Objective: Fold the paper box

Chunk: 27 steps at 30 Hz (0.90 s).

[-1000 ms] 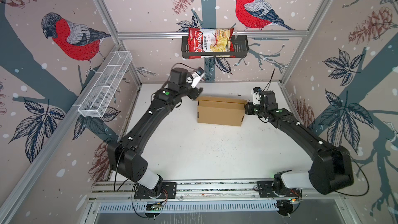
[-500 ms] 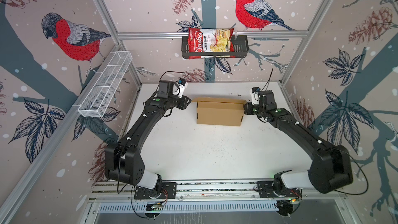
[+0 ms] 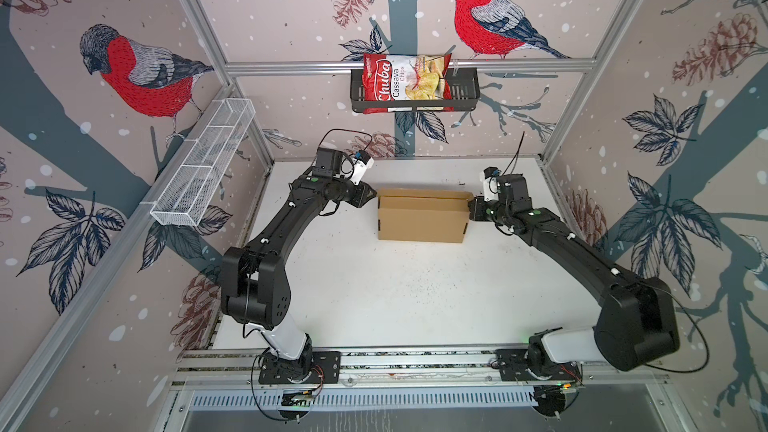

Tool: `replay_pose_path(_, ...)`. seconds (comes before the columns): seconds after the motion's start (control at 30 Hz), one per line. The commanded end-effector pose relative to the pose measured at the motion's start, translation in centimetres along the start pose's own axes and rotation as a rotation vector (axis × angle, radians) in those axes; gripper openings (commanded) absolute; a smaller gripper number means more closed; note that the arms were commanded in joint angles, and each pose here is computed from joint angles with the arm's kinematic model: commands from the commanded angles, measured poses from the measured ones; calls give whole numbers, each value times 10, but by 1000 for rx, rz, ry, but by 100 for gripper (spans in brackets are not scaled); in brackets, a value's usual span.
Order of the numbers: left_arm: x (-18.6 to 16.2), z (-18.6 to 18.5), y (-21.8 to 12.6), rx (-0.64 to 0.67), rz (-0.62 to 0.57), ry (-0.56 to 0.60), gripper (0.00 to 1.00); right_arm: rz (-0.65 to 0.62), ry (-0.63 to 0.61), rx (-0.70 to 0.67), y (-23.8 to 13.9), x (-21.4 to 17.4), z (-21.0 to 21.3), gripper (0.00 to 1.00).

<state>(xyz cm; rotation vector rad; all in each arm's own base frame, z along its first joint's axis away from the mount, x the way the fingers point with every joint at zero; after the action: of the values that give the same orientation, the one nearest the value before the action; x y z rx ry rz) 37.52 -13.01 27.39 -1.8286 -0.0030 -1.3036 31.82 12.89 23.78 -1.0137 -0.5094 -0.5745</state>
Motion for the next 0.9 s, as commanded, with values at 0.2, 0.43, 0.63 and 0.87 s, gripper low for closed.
replay_pose_path(0.2,-11,-4,10,-11,100,-20,25,87,4,-41,2,-16,-7,0)
replay_pose_path(0.43,-5,-2,9,-10,94,-40,13,86,5,-40,1,-16,-7,0)
replay_pose_path(0.63,3,-5,10,-63,86,-84,2,84,5,-42,0,-17,-6,0)
replay_pose_path(0.87,6,-14,9,-114,111,-154,0,86,4,-43,1,-17,-5,0)
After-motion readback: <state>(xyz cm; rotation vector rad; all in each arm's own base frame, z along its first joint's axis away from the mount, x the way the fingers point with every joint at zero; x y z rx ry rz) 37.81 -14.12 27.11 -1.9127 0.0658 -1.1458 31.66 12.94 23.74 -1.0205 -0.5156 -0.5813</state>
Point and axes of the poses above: each gripper's point midway between its finger pads, its own y axis out along the fingers, its own z axis along the line the jaws close on, x = y × z, the point moved 9 cm from there along -y, back along the fingers, and after that the axes turned 12 degrees about y, right-handed, at the moved point
